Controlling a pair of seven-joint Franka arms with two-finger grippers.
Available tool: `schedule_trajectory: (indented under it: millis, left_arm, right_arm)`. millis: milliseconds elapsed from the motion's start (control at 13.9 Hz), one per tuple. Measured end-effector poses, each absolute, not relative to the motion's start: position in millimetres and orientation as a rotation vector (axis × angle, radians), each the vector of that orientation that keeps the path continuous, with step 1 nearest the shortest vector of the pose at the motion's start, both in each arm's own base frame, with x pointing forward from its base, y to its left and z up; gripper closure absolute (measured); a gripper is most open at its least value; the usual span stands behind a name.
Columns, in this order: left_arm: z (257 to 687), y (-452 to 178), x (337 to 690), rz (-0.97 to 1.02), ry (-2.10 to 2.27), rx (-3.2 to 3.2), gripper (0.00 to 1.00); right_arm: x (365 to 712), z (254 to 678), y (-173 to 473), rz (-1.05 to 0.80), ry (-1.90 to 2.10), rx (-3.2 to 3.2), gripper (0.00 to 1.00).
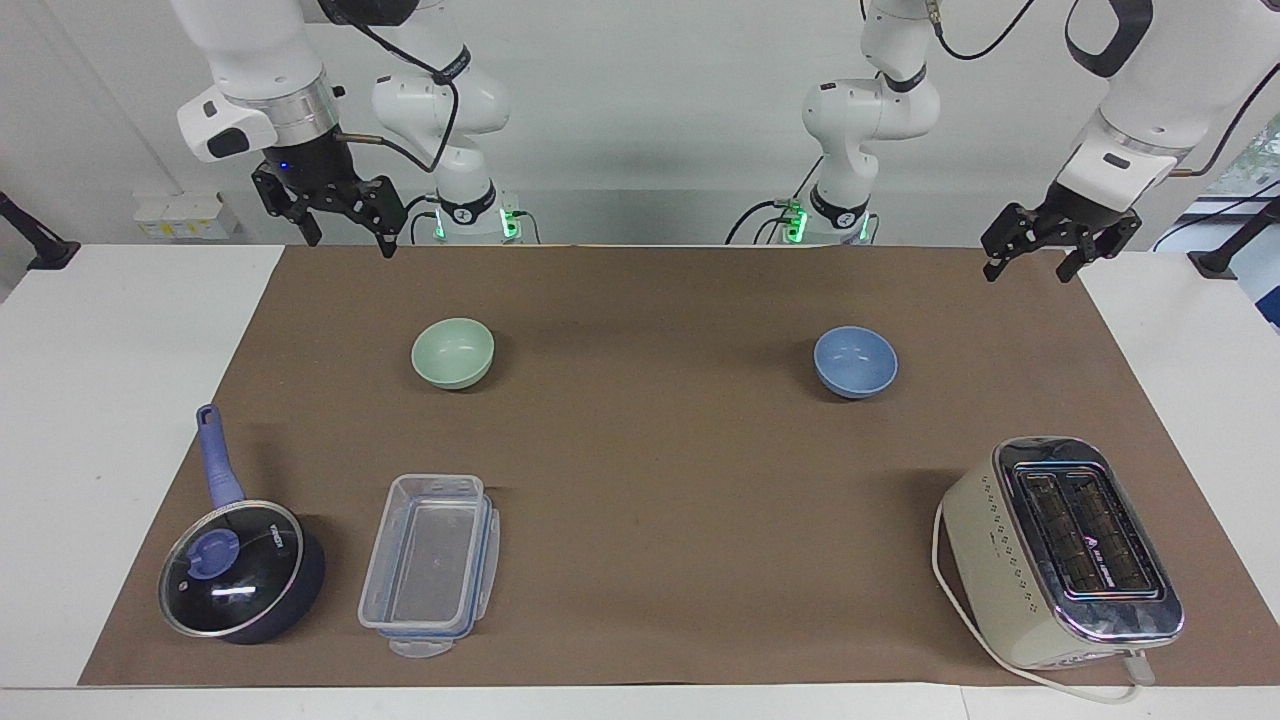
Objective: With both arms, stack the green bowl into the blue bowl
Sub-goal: 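Reach the left gripper toward the rim of the blue bowl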
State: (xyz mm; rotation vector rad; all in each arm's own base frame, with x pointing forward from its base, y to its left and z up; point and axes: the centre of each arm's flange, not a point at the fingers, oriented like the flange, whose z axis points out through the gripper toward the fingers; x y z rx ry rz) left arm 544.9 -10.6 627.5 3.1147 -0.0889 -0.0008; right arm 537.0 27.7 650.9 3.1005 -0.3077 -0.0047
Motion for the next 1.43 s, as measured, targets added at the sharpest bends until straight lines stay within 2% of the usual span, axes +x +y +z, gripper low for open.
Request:
schedule_trajectory:
  millis: [861,1434]
  left_arm:
    - [611,-10,532,-0.056,-0.056,3.115,0.0]
    - [553,-10,525,-0.053,-0.046,3.114,0.0]
  right_arm:
    - [537,651,28,-0.005,-0.308,3.1,0.0]
    - [537,651,23,-0.005,-0.322,3.099,0.0]
